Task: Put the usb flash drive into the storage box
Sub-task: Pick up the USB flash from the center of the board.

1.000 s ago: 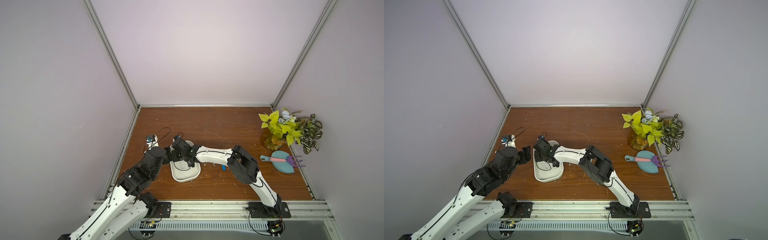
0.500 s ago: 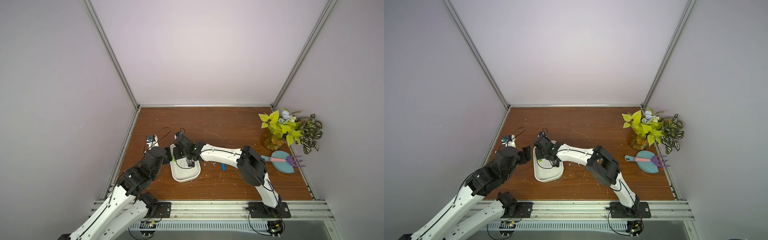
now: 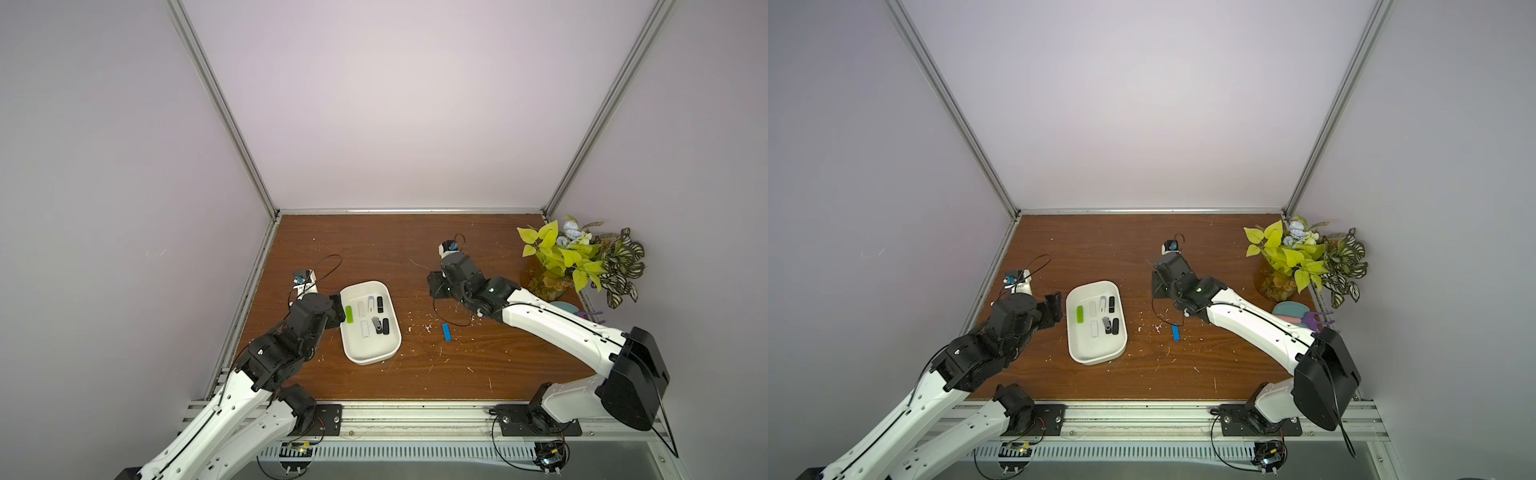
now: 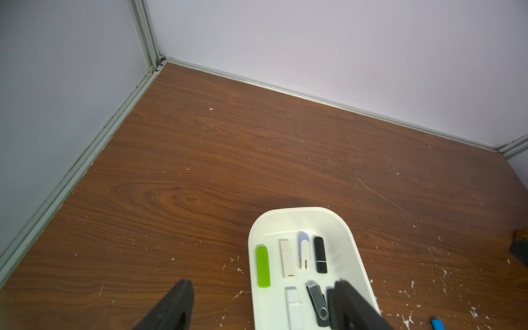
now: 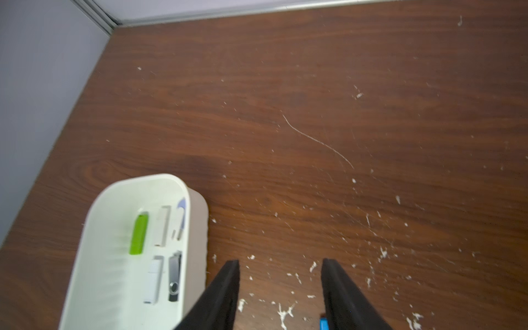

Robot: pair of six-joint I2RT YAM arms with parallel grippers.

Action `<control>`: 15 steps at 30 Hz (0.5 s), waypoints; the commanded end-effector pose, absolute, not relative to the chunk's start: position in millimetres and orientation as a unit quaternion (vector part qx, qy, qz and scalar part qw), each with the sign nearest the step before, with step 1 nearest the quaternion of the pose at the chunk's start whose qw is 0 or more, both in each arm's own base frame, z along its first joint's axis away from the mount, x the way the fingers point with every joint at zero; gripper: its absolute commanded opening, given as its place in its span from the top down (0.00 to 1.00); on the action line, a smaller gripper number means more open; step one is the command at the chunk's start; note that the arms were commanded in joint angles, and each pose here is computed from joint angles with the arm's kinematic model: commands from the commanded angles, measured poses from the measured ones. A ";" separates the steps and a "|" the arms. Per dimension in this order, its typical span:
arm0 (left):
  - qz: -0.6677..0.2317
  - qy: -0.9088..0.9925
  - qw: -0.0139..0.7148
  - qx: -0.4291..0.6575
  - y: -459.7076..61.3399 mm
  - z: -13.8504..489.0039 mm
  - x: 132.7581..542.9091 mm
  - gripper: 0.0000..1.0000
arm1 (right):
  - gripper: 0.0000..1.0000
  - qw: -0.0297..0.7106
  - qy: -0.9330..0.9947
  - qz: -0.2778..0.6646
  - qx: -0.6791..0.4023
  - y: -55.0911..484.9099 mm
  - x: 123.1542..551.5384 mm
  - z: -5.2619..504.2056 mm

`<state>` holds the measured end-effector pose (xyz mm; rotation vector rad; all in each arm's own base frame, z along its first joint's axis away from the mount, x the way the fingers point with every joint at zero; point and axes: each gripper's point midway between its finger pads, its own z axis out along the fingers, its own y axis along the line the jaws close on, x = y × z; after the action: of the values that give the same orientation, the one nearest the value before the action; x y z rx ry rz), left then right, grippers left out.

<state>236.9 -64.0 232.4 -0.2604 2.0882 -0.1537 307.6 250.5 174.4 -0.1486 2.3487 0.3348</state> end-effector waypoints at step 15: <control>-0.051 0.865 0.487 -0.107 -60.5 226.9 236.6 0.24 | 0.52 0.232 0.965 0.073 -0.096 228.3 232.5 50.6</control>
<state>237.1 -64.2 231.9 -0.2596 2.0902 -0.1524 233.5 214.5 44.9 -0.2709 2.6682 0.1505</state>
